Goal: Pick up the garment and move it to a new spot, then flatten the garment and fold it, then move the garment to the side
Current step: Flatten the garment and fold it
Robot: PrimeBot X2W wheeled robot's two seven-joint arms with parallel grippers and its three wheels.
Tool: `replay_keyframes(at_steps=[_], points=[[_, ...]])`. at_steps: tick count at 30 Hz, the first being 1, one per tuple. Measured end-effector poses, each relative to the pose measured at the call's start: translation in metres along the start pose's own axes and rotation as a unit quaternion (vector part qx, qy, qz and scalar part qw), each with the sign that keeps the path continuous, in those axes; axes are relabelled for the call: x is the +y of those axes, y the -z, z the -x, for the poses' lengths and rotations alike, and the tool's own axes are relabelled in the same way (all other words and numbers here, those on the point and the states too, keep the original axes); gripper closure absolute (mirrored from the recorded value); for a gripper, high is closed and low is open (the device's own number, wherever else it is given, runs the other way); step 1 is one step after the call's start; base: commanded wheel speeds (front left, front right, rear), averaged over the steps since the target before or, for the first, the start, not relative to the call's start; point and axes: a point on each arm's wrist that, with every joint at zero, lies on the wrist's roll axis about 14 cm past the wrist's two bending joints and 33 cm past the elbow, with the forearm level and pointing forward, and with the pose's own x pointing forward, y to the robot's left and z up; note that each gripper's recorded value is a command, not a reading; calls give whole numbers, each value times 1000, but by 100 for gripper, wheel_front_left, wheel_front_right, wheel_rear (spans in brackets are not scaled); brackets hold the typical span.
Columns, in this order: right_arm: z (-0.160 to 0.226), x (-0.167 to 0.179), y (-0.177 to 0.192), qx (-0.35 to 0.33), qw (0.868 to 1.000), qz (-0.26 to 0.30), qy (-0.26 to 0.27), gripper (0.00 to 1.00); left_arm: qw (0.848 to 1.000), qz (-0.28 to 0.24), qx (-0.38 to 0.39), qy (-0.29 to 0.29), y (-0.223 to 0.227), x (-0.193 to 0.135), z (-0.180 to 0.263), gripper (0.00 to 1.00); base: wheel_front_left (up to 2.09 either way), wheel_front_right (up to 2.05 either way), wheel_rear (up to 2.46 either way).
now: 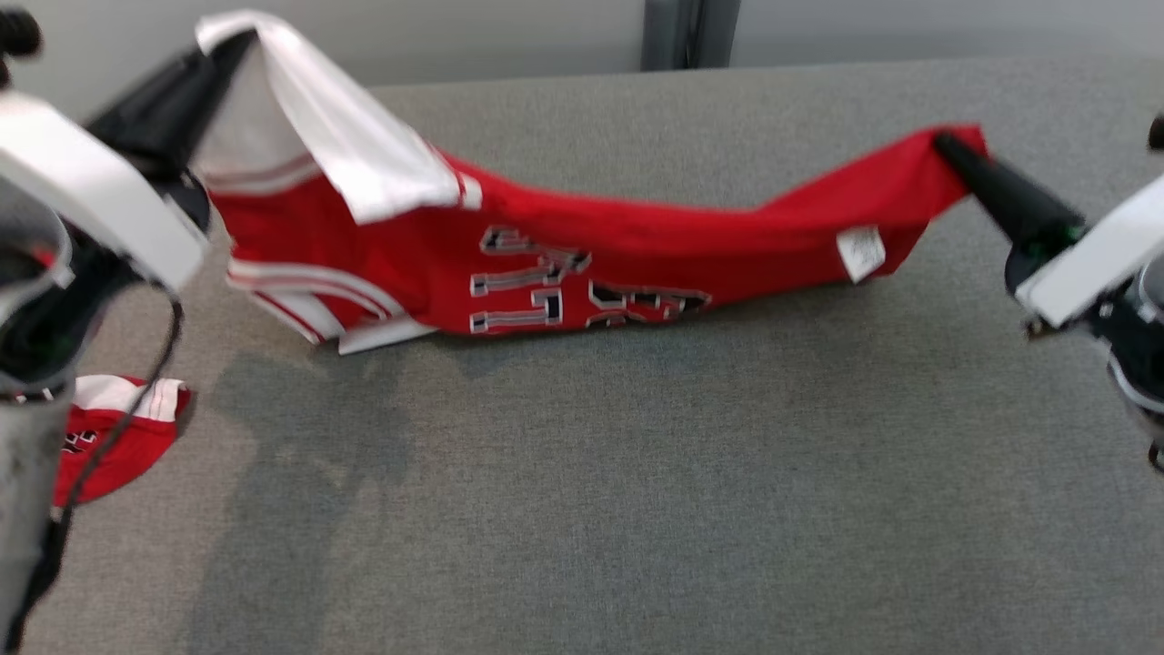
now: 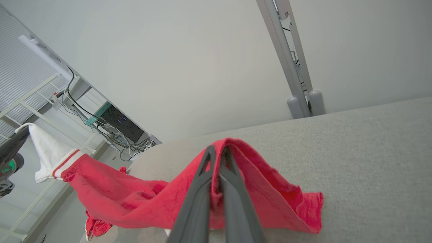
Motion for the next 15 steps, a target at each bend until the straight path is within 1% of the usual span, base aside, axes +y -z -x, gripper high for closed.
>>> replay_keyframes(at_steps=[4, 7, 9, 11, 15], points=[[-46, 2, -46, -33, 999, 5, -21, 100, 1000, -17, -22, -9, -32, 25, -49, 100, 0, 0, 0], [-80, -1, -75, -64, 997, -11, -33, 100, 999, -18, -33, -17, -52, 42, -86, 100, 0, 0, 0], [-101, -6, -92, -86, 995, -20, -36, 100, 999, -29, -37, -26, -61, 55, -108, 100, 0, 0, 0], [-119, -7, -113, -117, 992, -25, -44, 100, 997, -31, -56, -36, -73, 68, -128, 100, 0, 0, 0], [-145, -13, -152, -187, 980, -36, -52, 100, 993, -29, -101, -56, -95, 92, -160, 100, 0, 0, 0]])
